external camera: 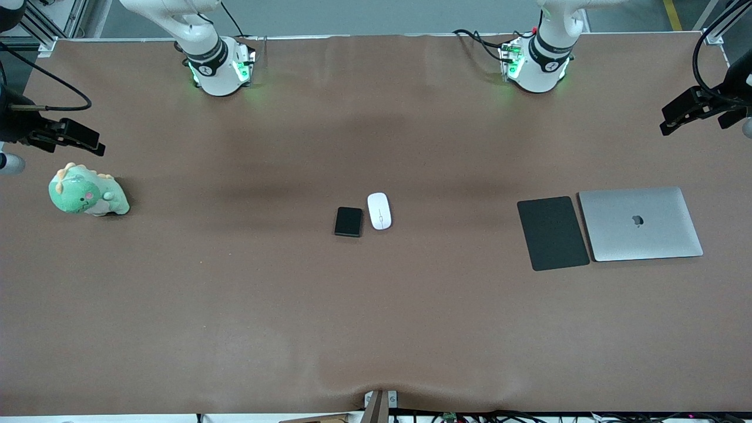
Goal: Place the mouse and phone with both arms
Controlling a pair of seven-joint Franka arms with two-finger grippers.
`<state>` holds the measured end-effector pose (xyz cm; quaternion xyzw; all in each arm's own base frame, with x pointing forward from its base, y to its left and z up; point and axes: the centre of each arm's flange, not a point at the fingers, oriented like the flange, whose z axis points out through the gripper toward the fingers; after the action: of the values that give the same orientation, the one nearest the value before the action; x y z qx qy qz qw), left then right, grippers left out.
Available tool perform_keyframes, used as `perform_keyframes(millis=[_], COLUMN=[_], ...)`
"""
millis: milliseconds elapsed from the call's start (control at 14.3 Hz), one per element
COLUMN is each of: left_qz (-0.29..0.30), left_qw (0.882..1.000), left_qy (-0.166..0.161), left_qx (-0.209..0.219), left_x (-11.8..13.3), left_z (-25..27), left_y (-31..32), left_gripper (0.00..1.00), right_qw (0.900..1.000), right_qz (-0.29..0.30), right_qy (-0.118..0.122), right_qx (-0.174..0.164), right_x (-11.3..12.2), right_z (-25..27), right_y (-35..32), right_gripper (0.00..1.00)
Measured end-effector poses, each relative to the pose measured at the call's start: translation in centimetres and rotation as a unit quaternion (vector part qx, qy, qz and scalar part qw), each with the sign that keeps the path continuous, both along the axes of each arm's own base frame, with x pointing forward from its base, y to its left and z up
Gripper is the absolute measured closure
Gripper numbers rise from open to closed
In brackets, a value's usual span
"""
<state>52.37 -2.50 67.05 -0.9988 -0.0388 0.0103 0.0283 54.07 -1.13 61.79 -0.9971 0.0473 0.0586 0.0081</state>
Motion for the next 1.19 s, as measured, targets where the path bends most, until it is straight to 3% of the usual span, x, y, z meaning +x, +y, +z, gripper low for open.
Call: perform_keyframes(millis=[1192], left_qz=[0.017], left_qw=[1.000], left_qy=[-0.001], left_qx=[0.000], left_x=[0.0], left_z=[0.3], left_y=[2.1], left_gripper=[0.00], right_qw=[1.000], right_qz=[0.003], right_qy=[0.001], right_qx=[0.000], right_x=[0.0], right_z=[-0.1], right_y=[0.3], right_gripper=[0.00])
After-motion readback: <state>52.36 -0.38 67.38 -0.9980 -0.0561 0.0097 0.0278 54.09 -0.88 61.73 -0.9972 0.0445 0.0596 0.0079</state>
